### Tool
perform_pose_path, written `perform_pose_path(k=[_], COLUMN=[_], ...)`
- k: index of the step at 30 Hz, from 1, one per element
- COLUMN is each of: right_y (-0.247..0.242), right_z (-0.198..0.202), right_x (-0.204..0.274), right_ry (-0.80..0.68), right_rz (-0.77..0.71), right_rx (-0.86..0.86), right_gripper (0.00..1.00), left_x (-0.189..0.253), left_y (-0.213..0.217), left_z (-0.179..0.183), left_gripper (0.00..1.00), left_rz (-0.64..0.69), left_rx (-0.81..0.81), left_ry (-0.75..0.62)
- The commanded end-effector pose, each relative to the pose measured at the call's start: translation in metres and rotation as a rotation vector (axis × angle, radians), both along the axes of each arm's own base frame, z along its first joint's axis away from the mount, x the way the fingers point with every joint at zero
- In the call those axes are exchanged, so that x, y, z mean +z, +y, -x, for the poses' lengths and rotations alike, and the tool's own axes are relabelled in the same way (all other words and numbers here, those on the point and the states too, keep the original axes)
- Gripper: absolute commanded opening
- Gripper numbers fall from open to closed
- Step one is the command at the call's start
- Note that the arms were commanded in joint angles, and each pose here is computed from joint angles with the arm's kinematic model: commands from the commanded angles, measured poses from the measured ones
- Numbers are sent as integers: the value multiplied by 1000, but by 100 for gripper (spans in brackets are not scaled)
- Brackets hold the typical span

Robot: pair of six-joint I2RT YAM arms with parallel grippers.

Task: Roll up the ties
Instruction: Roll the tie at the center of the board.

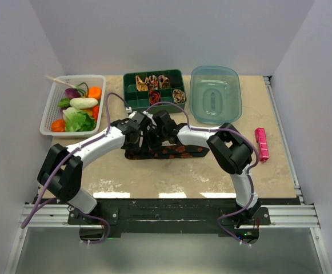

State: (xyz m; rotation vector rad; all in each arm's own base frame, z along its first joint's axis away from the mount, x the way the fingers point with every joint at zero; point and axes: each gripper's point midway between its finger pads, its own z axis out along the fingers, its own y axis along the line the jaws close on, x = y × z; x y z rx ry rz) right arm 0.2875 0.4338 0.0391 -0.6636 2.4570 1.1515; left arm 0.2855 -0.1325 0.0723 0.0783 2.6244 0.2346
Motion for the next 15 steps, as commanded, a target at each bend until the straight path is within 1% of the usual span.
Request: perform_pose_path(k=[1, 10, 15], right_y=[-10, -35, -46], right_z=[-18, -36, -42], right_x=[41, 48, 45], right_ry=[-87, -113, -112], right_rz=[-61, -45, -32], right_rx=[-30, -90, -115], right_gripper=[0, 0, 0], left_x=[19, 13, 8], left_y=[10, 33, 37], left_z=[-9, -1, 3], left_gripper=[0, 0, 0], left_rz=[-55, -198, -248], left_rx=[48, 91, 104], left_ry=[-61, -12, 4])
